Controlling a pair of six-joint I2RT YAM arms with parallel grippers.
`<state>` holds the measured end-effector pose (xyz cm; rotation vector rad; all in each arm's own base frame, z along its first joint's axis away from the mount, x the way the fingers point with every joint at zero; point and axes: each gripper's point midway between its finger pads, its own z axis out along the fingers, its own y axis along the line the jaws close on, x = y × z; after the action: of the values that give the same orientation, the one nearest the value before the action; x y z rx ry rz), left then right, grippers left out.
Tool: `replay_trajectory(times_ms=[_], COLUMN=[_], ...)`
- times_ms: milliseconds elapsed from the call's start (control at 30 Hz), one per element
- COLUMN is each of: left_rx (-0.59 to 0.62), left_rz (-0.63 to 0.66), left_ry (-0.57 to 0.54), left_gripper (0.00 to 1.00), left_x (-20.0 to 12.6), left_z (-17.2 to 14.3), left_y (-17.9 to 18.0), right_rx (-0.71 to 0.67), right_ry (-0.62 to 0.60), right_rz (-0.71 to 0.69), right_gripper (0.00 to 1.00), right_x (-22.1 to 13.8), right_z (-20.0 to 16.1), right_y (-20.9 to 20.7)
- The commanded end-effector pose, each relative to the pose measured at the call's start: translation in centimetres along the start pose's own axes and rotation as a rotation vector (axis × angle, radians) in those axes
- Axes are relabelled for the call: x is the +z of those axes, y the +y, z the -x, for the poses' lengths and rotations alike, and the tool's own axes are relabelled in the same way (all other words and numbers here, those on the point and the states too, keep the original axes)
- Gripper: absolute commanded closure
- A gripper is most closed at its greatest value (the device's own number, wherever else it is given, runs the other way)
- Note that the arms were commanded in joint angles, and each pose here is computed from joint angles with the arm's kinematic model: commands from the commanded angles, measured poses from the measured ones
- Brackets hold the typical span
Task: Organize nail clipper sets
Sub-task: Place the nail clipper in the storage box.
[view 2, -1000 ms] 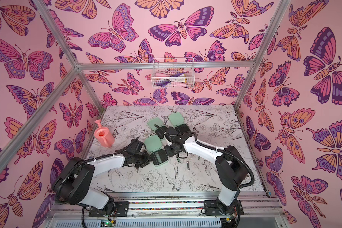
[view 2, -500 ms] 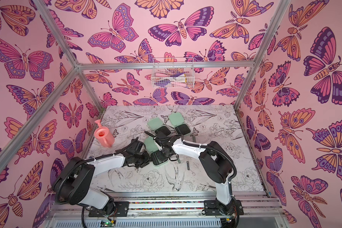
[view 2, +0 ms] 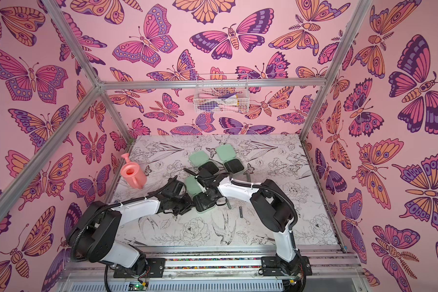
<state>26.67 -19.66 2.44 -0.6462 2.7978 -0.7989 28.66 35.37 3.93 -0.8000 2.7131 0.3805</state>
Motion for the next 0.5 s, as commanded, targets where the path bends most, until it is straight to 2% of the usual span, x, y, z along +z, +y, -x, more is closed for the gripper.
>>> replay_trajectory(times_ms=[0,467], left_rx=[-0.005,-0.004], left_rz=[0.057,0.057], left_ry=[0.020,0.021], left_gripper=[0.66,0.66], left_x=[0.3,0.2], left_z=[-0.6,-0.6], left_y=[1.3,1.3], right_rx=[-0.020,-0.003], right_ry=[-0.005,0.019], right_rz=[-0.026,-0.049], right_gripper=[0.87,0.87], right_x=[0.1,1.2], right_z=[0.6,0.2], right_y=[-0.4,-1.4])
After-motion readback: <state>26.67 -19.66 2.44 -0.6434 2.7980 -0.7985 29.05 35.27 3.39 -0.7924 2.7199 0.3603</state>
